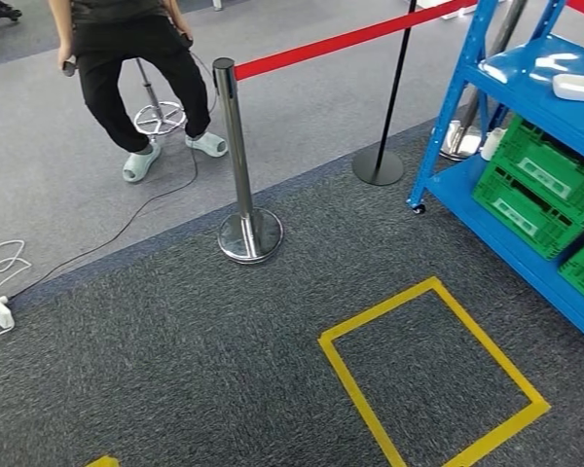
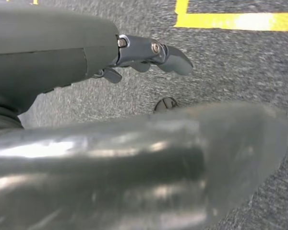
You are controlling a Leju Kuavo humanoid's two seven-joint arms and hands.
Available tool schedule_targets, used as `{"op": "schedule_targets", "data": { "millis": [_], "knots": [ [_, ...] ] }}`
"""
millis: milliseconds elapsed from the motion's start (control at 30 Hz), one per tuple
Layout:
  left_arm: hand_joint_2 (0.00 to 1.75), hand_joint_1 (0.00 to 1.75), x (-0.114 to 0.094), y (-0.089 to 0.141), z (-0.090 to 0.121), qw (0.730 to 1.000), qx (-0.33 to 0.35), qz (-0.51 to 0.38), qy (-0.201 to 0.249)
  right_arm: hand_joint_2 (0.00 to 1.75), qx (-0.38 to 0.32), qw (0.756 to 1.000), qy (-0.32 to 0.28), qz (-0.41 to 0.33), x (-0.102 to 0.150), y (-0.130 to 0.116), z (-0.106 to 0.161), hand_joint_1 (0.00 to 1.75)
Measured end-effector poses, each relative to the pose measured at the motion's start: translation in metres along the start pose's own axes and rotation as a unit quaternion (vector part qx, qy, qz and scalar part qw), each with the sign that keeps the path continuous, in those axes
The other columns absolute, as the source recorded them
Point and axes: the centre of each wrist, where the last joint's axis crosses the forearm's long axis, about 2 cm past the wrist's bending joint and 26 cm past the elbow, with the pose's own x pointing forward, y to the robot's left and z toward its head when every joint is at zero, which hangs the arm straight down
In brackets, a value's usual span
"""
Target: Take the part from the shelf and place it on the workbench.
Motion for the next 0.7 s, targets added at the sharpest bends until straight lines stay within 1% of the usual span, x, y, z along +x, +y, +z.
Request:
{"op": "schedule_targets", "data": {
  "millis": [167,300,467,700],
  "knots": [
    [0.00,0.00,0.0009,-0.0007,0.0002,1.000,-0.001,0.000,-0.001,0.00,0.001,1.000,-0.001,0.000,0.0012,0.0007,-0.0002,0.00],
    [0.00,0.00,0.0015,-0.0015,0.0004,1.000,-0.001,0.000,-0.001,0.00,-0.002,1.000,0.003,0.001,-0.0035,-0.0021,0.0006,0.00],
    [0.00,0.00,-0.0009,0.0018,-0.0005,1.000,0.002,0.000,0.001,0.00,0.000,1.000,0.002,0.000,-0.0016,-0.0007,0.0003,0.00],
    [0.00,0.00,0.0017,-0.0003,0.0001,1.000,0.000,0.000,-0.002,0.00,0.000,1.000,0.000,0.000,-0.0002,-0.0003,0.0000,0.00]
  ]
}}
